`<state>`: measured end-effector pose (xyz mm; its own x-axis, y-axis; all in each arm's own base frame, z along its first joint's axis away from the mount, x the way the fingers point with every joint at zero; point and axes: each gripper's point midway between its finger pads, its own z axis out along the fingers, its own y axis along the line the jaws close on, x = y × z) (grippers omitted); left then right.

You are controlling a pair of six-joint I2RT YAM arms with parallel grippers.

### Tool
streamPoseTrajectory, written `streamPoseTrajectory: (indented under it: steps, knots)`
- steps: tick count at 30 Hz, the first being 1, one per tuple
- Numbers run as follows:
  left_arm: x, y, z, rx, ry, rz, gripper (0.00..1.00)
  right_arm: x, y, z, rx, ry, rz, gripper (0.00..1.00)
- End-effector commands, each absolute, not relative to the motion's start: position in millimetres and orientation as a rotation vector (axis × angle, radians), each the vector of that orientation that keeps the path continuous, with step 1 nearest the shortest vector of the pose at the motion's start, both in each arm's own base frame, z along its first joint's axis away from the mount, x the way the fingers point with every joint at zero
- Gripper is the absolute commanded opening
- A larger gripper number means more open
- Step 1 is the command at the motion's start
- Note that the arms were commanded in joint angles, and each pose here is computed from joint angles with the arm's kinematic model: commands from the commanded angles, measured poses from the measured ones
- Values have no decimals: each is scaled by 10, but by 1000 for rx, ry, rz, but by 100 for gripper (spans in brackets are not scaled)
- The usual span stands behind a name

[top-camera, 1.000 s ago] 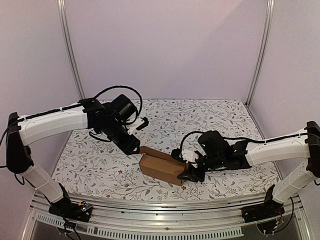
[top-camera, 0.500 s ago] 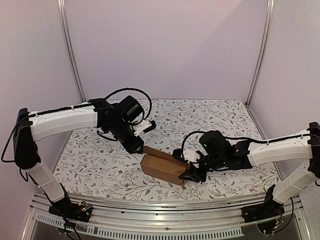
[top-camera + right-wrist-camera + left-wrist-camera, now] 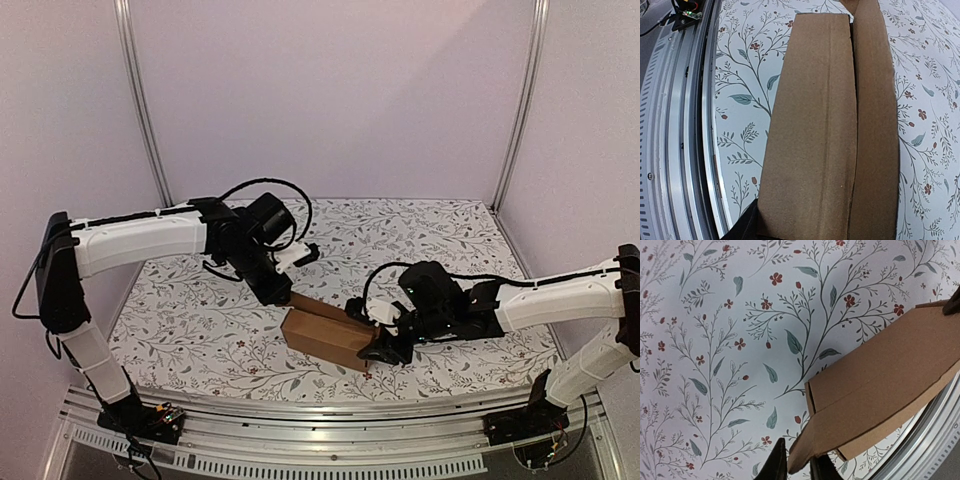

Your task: Fold the paper box

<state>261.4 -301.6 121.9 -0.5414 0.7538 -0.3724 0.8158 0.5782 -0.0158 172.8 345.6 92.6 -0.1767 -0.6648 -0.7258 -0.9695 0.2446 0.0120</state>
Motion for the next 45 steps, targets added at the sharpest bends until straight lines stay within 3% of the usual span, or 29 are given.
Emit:
streamPoseTrajectory:
  steps: [1, 9, 26, 45]
  knots:
    - [2668, -3011, 1174, 1292, 2501, -257, 14, 1694, 3396, 872, -1495, 1950, 632, 17]
    - [2666, -3002, 1187, 1279, 2520, -251, 0, 1704, 3414, 860, -1497, 1950, 633, 17]
    - [2428, -2978, 1067, 856, 2802, -366, 0, 1765, 3463, 797, -1477, 1962, 615, 17]
    - [2228, -2845, 1002, 587, 2917, -365, 0, 1835, 3535, 707, -1470, 1998, 599, 17]
